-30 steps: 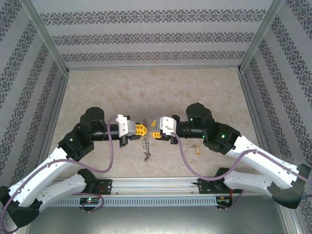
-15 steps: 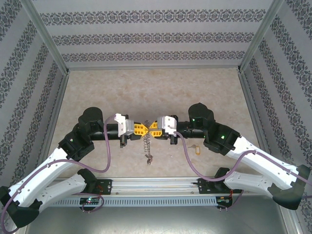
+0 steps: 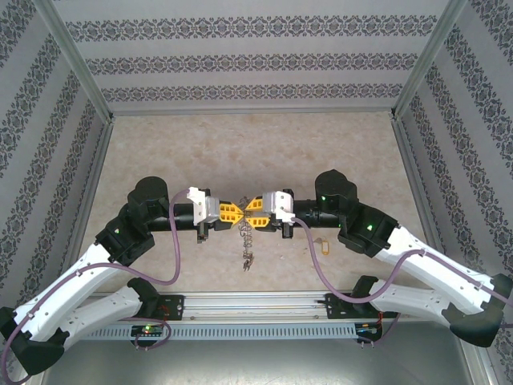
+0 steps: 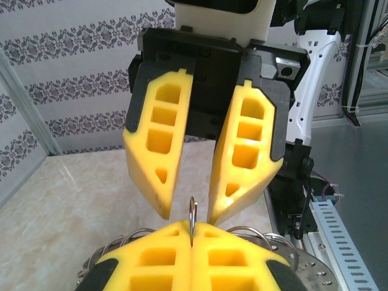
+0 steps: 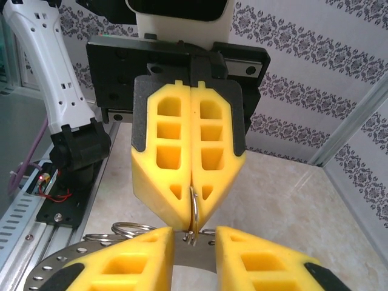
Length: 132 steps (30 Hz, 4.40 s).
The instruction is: Put the keys on the keyring
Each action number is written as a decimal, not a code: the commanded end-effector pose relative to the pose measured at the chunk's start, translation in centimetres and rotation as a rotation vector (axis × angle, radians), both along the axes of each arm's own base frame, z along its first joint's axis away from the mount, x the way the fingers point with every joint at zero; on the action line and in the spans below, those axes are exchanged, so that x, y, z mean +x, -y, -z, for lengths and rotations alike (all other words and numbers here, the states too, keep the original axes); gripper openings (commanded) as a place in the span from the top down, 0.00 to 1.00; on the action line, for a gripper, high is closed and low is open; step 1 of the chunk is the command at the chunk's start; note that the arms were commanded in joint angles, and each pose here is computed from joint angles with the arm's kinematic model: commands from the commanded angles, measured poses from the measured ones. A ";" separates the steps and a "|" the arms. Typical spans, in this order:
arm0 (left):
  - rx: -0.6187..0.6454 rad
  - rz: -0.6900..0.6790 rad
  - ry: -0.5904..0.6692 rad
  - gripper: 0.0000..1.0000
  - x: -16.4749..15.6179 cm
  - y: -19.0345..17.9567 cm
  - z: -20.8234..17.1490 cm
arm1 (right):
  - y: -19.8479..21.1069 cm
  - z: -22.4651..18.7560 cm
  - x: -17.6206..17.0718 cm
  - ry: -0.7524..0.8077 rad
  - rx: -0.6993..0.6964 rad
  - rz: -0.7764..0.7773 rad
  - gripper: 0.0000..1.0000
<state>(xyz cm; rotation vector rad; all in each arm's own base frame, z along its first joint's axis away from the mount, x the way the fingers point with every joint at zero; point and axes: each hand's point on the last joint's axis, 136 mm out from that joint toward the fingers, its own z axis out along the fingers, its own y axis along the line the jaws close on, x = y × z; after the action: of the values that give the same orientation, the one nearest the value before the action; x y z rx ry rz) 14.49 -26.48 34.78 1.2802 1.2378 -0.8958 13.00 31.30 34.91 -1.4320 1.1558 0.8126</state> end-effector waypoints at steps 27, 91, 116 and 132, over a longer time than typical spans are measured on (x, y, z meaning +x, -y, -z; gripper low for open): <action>0.242 -0.132 0.015 0.98 2.5 -0.9 3.8 | -0.3 1.5 2.5 0.007 -0.227 0.086 1.00; -0.064 -0.393 -0.138 1.00 4.8 -3.5 3.9 | 18.5 18.5 8.7 -0.931 -0.141 1.394 0.43; -0.274 -0.326 -0.221 1.00 4.9 -4.2 2.4 | 21.5 30.8 10.8 -1.496 -0.253 1.646 0.31; -0.335 -0.315 -0.250 1.00 6.3 -4.8 2.2 | 20.1 33.6 6.6 -1.629 -0.338 1.653 0.32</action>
<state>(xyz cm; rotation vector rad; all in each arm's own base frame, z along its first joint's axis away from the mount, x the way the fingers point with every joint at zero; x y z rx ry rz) 21.15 -21.82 30.14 0.6981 1.4744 -0.9842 20.11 9.98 1.65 0.6847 2.9309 0.2816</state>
